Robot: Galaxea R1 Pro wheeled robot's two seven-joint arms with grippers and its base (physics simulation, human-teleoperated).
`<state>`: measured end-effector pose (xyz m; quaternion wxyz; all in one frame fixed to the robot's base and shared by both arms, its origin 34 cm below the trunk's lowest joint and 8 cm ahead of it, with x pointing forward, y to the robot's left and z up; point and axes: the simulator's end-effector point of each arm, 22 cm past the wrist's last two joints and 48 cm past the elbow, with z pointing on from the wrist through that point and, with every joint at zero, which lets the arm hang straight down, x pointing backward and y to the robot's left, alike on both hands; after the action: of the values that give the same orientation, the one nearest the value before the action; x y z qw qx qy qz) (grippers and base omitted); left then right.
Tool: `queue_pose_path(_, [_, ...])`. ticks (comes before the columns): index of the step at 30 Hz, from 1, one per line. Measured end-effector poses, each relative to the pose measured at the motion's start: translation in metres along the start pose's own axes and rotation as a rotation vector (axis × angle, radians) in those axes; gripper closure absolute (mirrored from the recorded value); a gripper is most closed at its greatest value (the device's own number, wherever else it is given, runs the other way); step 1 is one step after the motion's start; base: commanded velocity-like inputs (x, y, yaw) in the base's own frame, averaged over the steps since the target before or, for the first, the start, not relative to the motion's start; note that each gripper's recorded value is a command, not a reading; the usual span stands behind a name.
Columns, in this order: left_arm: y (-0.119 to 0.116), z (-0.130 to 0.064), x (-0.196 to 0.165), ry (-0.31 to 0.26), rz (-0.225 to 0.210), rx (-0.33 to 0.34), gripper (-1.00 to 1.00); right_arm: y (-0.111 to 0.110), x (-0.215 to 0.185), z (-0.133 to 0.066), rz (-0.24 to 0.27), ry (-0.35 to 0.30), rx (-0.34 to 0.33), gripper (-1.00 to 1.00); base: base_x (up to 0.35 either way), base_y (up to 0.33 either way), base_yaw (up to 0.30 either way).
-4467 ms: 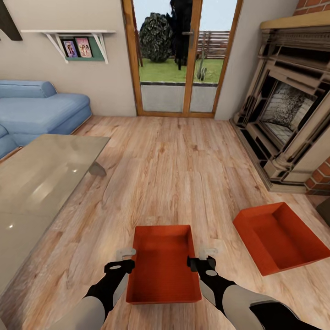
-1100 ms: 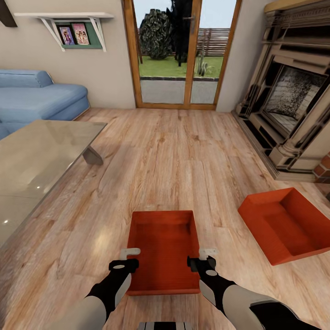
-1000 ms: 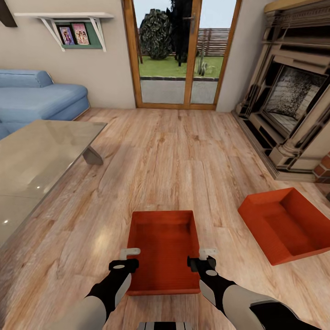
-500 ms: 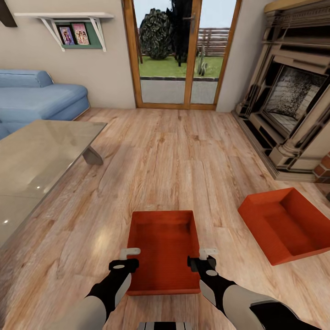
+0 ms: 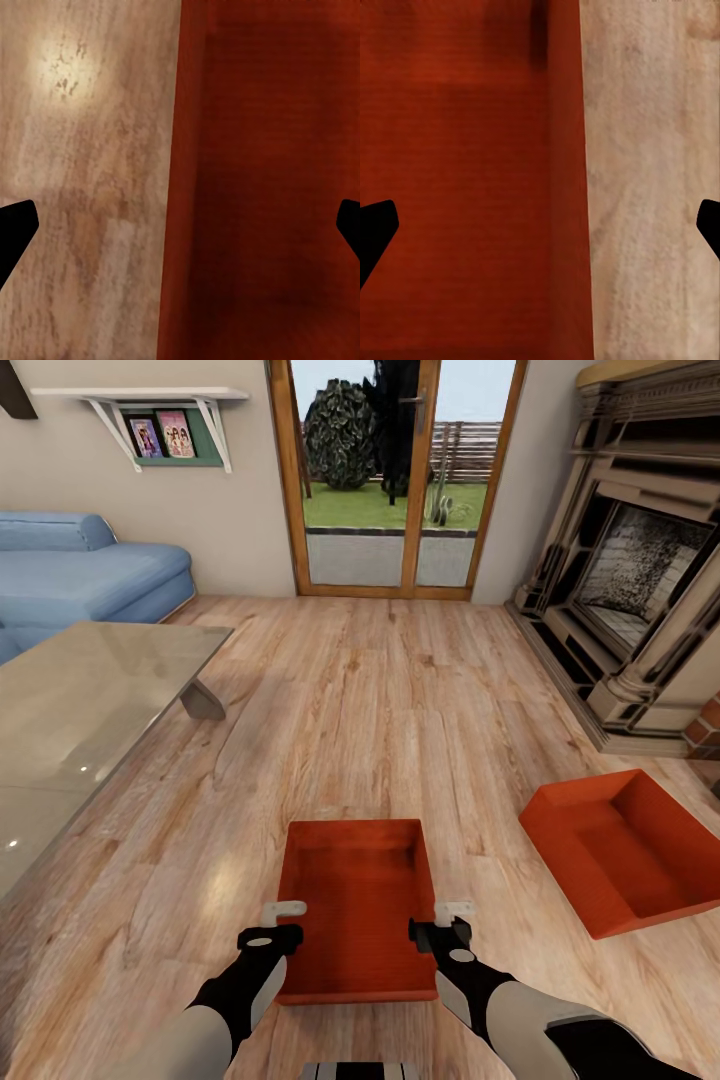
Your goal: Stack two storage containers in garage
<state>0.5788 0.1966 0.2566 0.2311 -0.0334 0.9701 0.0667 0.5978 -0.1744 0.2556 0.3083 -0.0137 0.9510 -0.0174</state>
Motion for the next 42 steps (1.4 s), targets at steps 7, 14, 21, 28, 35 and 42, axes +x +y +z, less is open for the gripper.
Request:
queue_pose_path(7, [0.0000, 0.0000, 0.0000, 0.000, 0.000, 0.000, -1.00, 0.0015, -0.0011, 0.0000, -0.023, -0.005, -0.007, -1.00, 0.000, 0.000, 0.000])
queue_pose_path(14, [0.0000, 0.0000, 0.0000, 0.000, 0.000, 0.000, -1.00, 0.0016, -0.0012, 0.0000, -0.025, -0.006, -0.007, -1.00, 0.000, 0.000, 0.000])
queue_pose_path(21, [0.0000, 0.0000, 0.0000, 0.000, 0.000, 0.000, -1.00, 0.0014, -0.0014, 0.0000, -0.025, -0.006, -0.007, -1.00, 0.000, 0.000, 0.000])
queue_pose_path(28, [0.0000, 0.0000, 0.0002, 0.001, 0.000, 0.000, -1.00, 0.0004, -0.0014, 0.0001, -0.024, -0.007, -0.005, -1.00, 0.000, 0.000, 0.000])
queue_pose_path(35, [0.0000, 0.0000, 0.0001, 0.001, 0.000, 0.000, -1.00, 0.0003, -0.0013, 0.0001, -0.023, -0.006, -0.005, -1.00, 0.000, 0.000, 0.000])
queue_pose_path(42, [0.0000, 0.0000, 0.0003, 0.001, 0.000, 0.000, -1.00, -0.0005, -0.0012, 0.0002, -0.023, -0.006, -0.004, -1.00, 0.000, 0.000, 0.000])
